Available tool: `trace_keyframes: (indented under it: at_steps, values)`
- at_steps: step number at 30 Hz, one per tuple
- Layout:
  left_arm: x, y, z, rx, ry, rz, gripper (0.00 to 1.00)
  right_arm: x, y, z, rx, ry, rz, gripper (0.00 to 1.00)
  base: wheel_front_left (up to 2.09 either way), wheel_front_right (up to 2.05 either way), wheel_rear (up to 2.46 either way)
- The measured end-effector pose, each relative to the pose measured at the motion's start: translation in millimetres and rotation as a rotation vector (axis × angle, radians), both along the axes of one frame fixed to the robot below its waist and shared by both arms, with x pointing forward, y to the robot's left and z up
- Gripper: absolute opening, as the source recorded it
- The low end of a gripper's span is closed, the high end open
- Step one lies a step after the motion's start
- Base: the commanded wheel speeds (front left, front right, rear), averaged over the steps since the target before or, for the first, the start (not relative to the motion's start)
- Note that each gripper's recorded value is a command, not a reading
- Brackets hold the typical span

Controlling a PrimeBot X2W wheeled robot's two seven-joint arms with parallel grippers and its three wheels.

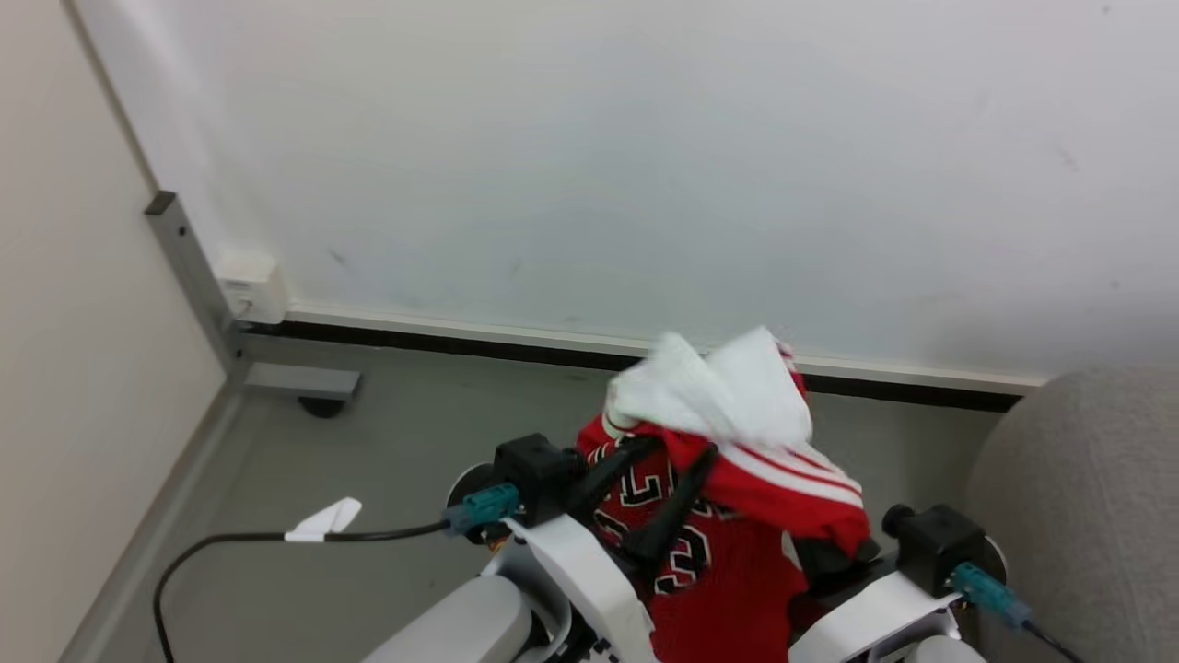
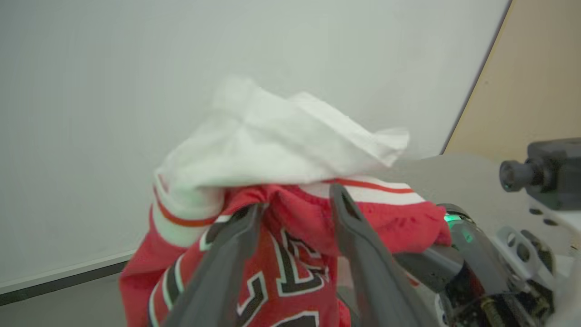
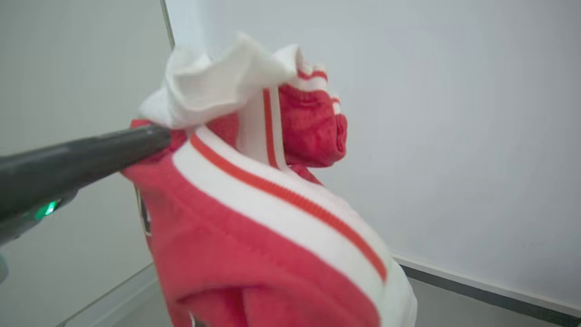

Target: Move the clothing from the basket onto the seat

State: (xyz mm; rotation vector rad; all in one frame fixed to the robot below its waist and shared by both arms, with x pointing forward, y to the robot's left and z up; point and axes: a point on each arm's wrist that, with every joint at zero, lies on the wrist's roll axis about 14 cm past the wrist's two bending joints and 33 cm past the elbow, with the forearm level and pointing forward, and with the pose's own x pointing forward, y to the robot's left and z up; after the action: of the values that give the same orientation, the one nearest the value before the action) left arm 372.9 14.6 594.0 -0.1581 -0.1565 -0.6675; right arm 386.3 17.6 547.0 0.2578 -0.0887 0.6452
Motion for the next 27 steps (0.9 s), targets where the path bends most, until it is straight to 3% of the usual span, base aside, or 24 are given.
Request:
trace_keyframes:
  at_steps: [12, 27]
  values:
    - [-15.3, -68.4, -19.3, 0.006, 0.017, -0.228, 1.0, 16.2, -122.3, 36.5, 0.032, -0.117, -0.332, 0.0, 0.0, 0.0, 0.0]
    - [-15.2, -134.2, -7.1, -0.014, -0.069, -0.44, 1.0, -29.4, -223.5, 31.3, 0.021, -0.122, -0.634, 0.0, 0.0, 0.0, 0.0]
